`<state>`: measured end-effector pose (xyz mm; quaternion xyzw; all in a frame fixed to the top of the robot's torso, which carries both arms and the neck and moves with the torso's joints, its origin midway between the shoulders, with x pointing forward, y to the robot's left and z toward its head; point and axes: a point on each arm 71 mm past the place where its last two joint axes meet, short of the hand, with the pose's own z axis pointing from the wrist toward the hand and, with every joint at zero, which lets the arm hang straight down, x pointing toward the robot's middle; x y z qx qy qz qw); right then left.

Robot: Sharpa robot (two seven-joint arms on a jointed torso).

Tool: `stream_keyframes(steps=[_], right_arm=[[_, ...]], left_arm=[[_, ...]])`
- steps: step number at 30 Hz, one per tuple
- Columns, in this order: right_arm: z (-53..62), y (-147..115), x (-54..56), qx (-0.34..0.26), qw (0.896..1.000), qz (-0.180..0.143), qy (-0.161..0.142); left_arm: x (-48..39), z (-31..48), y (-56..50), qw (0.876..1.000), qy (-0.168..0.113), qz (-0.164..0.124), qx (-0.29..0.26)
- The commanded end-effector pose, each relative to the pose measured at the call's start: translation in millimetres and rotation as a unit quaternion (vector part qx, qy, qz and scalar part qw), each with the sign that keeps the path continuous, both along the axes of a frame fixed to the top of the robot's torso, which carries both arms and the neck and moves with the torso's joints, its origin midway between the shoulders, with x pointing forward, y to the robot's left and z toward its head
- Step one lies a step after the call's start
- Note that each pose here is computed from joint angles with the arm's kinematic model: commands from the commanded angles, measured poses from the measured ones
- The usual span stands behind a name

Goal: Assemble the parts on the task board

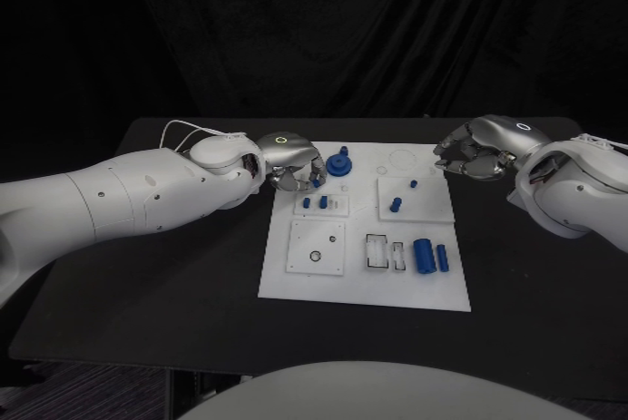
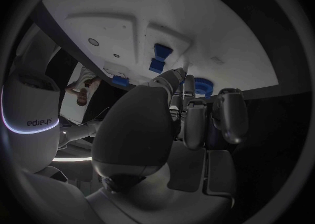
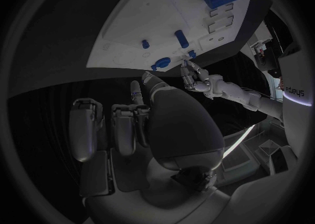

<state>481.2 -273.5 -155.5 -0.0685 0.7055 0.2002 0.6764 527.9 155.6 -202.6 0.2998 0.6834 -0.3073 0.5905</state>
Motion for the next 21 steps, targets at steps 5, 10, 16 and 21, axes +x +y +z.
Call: stream_keyframes(steps=[5,10,16,21], right_arm=[[-0.9,0.6,-0.3,-0.001,1.000,-0.002,0.002],[-1.0,1.0,-0.2,-0.002,1.000,-0.002,0.003],[-1.2,0.8,-0.1,-0.002,1.000,-0.003,0.004],[-1.4,1.1,0.1,-0.003,1.000,-0.002,0.005]], left_arm=[[1.0,-0.9,-3.5,1.000,-0.006,0.001,-0.003],[2.5,-2.6,-5.3,1.000,-0.004,0.003,-0.001],[3.2,-5.2,-6.9,1.000,0.002,0.006,0.004],[3.9,-8.3,-7.3,1.000,0.007,0.009,0.007]])
